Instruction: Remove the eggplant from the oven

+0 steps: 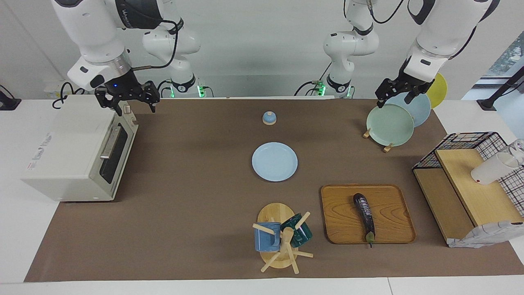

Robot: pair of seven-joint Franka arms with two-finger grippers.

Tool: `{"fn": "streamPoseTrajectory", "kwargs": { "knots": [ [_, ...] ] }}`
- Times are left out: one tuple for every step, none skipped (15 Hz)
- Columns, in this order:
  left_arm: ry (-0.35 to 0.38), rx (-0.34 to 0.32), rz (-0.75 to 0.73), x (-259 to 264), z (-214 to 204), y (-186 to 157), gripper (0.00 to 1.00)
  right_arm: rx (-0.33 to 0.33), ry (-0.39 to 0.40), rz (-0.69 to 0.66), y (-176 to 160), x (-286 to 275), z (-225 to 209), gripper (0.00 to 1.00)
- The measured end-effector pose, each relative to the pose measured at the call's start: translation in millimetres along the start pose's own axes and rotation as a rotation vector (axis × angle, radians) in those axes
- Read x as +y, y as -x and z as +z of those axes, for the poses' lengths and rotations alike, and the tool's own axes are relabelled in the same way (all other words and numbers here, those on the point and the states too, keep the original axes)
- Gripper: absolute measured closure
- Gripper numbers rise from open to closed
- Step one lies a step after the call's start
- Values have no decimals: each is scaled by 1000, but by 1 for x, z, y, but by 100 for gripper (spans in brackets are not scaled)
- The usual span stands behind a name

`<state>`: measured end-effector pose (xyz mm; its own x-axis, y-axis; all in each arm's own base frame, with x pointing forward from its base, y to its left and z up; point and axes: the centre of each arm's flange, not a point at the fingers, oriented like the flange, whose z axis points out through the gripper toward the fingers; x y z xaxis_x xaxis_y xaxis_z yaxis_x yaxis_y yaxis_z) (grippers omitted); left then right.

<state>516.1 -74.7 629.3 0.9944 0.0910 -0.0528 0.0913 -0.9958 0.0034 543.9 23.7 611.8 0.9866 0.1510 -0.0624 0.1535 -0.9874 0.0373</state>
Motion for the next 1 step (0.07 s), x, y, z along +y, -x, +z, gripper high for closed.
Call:
{"fn": "streamPoseTrajectory", "kwargs": {
  "knots": [
    [0,1,-1,-1,0,0,0,0,0,0,0,0,0,0]
  ]
}}
